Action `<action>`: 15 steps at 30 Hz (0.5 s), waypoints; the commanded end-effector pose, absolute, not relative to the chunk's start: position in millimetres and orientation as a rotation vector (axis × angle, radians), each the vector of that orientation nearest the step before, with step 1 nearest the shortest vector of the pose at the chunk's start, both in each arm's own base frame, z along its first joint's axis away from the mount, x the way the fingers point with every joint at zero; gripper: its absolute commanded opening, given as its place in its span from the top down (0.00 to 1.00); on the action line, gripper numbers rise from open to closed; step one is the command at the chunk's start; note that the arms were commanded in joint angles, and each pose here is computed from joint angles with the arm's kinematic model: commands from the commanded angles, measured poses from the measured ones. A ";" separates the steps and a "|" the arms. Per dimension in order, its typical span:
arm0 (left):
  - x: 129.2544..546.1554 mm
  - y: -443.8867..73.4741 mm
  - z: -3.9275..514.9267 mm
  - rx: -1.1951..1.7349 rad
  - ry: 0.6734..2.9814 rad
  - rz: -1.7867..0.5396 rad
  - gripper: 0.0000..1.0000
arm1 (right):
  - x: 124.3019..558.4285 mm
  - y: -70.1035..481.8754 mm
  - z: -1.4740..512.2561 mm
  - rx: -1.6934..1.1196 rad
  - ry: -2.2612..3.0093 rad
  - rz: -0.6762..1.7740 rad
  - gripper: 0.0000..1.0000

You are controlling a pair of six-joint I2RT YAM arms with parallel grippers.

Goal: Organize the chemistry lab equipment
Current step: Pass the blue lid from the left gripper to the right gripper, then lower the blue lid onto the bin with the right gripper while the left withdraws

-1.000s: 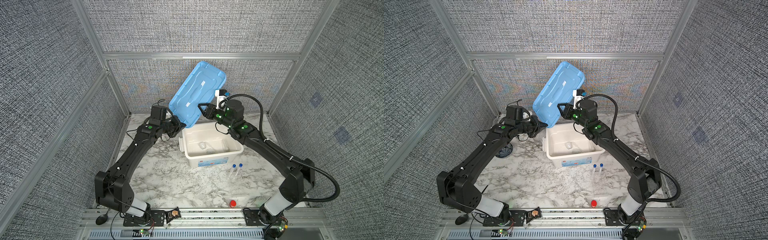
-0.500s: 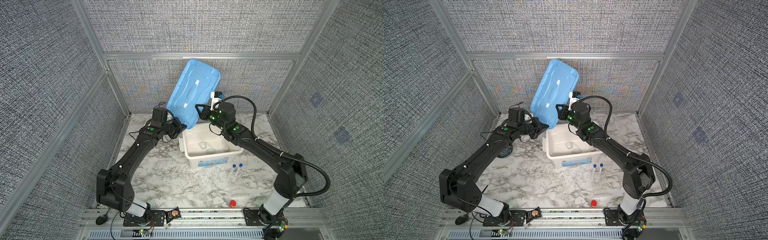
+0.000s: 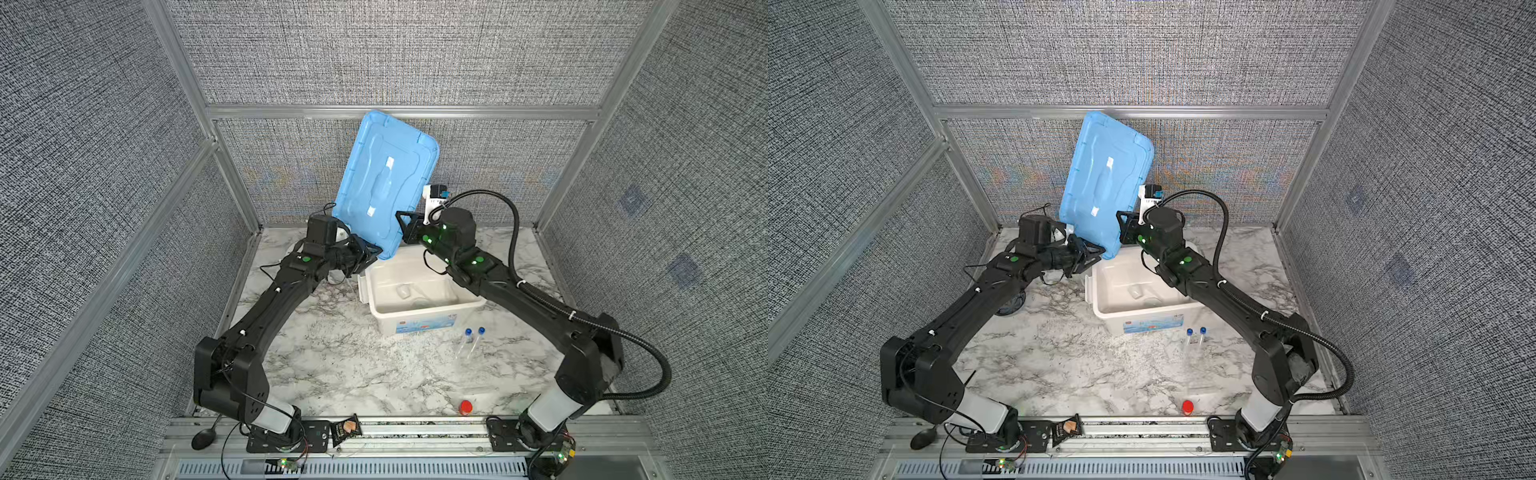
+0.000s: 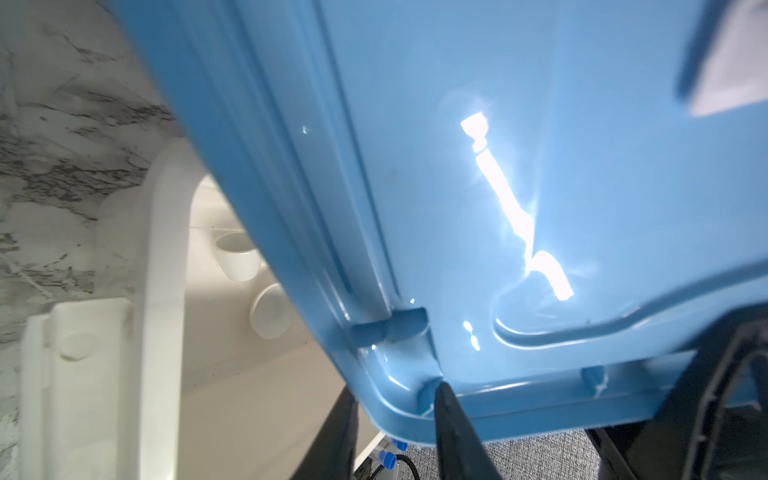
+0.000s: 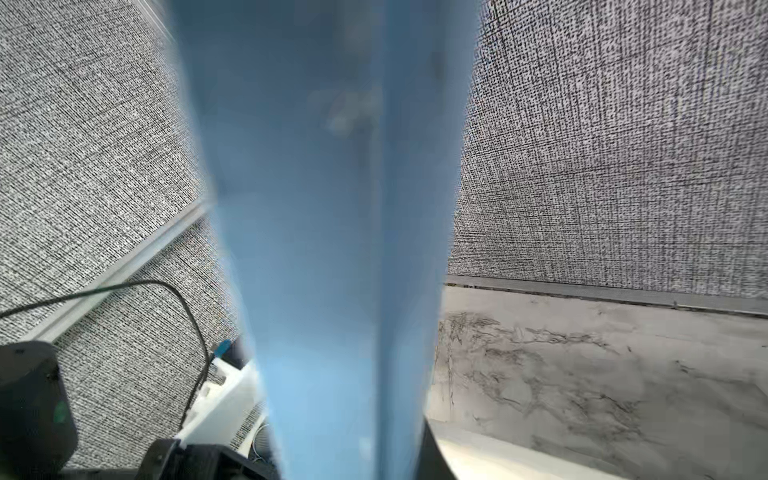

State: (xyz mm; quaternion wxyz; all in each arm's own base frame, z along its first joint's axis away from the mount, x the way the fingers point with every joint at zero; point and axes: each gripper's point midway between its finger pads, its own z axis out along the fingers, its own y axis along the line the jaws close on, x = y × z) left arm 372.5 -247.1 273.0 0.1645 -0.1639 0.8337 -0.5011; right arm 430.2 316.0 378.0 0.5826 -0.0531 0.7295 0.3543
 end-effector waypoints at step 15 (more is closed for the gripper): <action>333.3 -204.0 304.2 -0.327 2.319 -1.258 0.08 | 365.9 219.4 422.3 -0.688 1.544 -0.006 0.89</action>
